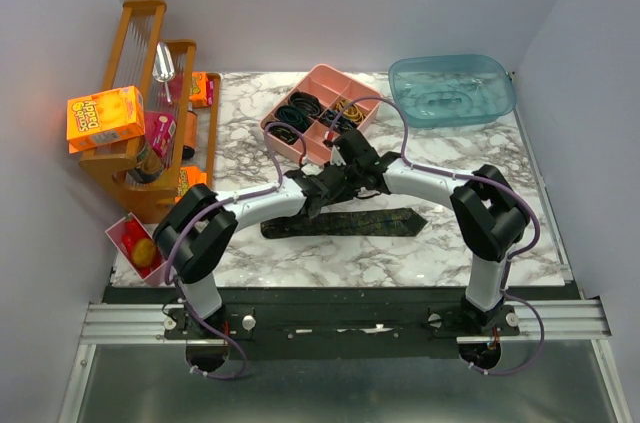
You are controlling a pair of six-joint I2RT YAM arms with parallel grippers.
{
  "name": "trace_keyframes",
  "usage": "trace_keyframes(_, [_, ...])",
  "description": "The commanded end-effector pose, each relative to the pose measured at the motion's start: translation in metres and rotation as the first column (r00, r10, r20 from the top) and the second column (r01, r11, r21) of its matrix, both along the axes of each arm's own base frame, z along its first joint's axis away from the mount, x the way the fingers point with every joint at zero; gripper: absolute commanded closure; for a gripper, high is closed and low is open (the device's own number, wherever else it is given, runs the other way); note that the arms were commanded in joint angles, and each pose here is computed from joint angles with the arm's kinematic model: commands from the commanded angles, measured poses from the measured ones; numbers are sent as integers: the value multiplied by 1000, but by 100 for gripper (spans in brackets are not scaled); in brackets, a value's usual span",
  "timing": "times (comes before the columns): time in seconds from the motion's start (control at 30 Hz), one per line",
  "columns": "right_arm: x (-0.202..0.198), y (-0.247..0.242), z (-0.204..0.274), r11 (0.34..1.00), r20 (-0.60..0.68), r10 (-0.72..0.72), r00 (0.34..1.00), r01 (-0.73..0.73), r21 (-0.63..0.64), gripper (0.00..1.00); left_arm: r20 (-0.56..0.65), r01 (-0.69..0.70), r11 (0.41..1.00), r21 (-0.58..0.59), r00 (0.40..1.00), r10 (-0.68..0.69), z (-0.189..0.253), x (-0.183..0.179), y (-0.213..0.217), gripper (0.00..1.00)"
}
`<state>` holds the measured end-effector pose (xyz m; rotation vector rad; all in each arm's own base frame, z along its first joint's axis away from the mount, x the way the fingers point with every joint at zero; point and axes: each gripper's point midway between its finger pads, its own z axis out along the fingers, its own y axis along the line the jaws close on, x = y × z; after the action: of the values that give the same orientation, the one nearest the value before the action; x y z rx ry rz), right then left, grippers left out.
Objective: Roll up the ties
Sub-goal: Roll the tie at the center of the board.
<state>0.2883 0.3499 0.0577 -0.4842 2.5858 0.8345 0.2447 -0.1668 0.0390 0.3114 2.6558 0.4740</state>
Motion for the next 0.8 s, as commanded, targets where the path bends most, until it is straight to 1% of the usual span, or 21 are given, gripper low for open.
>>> trace_keyframes(0.0, [5,-5,0,1000,30,-12,999,13,-9,99,23,10,982,-188,1000,-6,9,-1,-30,46])
trace_keyframes(0.03, [4,-6,0,1000,28,-13,1000,14,-9,99,24,10,979,-203,1000,-5,11,-1,-33,43])
trace_keyframes(0.1, [4,-6,1,1000,29,-13,999,13,-4,99,33,18,969,-245,999,-10,17,-1,-39,43])
trace_keyframes(0.13, [3,-6,2,1000,27,-11,1000,11,-2,99,38,19,967,-256,999,-9,18,-1,-40,39])
trace_keyframes(0.2, [3,-6,2,1000,30,-9,1000,9,-2,99,58,24,957,-290,998,-8,26,1,-43,37])
trace_keyframes(0.23, [3,-5,3,1000,31,-8,999,8,0,99,65,26,954,-298,998,-7,28,0,-44,34])
trace_keyframes(0.37, [1,-1,10,999,34,18,999,-19,26,99,109,24,939,-343,994,14,44,3,-42,28])
trace_keyframes(0.4, [1,0,14,999,37,24,999,-25,35,99,129,31,929,-370,991,19,52,4,-43,26])
trace_keyframes(0.47, [-1,5,18,998,40,41,998,-43,54,99,129,17,917,-399,991,38,52,4,-37,23])
trace_keyframes(0.5, [-2,9,21,997,47,52,998,-55,62,99,157,23,898,-440,986,52,62,7,-37,21])
trace_keyframes(0.53, [-2,10,23,996,49,58,997,-61,67,99,150,0,894,-449,986,75,58,8,-28,20])
trace_keyframes(0.57, [-2,13,26,995,52,63,997,-67,71,99,137,-4,876,-482,987,79,59,6,-28,19])
trace_keyframes(0.6, [-5,16,27,994,52,73,996,-77,76,99,161,3,849,-528,982,97,69,10,-27,18])
trace_keyframes(0.63, [-4,21,33,992,60,83,995,-89,91,99,140,-10,841,-541,985,101,61,6,-20,17])
trace_keyframes(0.67, [-5,23,33,991,58,89,994,-94,91,99,118,-38,813,-582,984,131,61,9,-13,17])
trace_keyframes(0.7, [-8,28,35,989,62,105,993,-110,96,99,124,-34,787,-616,982,139,63,12,-13,17])
trace_keyframes(0.73, [-8,33,40,987,68,114,991,-121,108,99,119,-45,768,-639,980,157,61,8,-4,16])
trace_keyframes(0.77, [-9,36,39,986,64,121,991,-127,106,99,114,-75,749,-659,973,198,60,13,8,14])
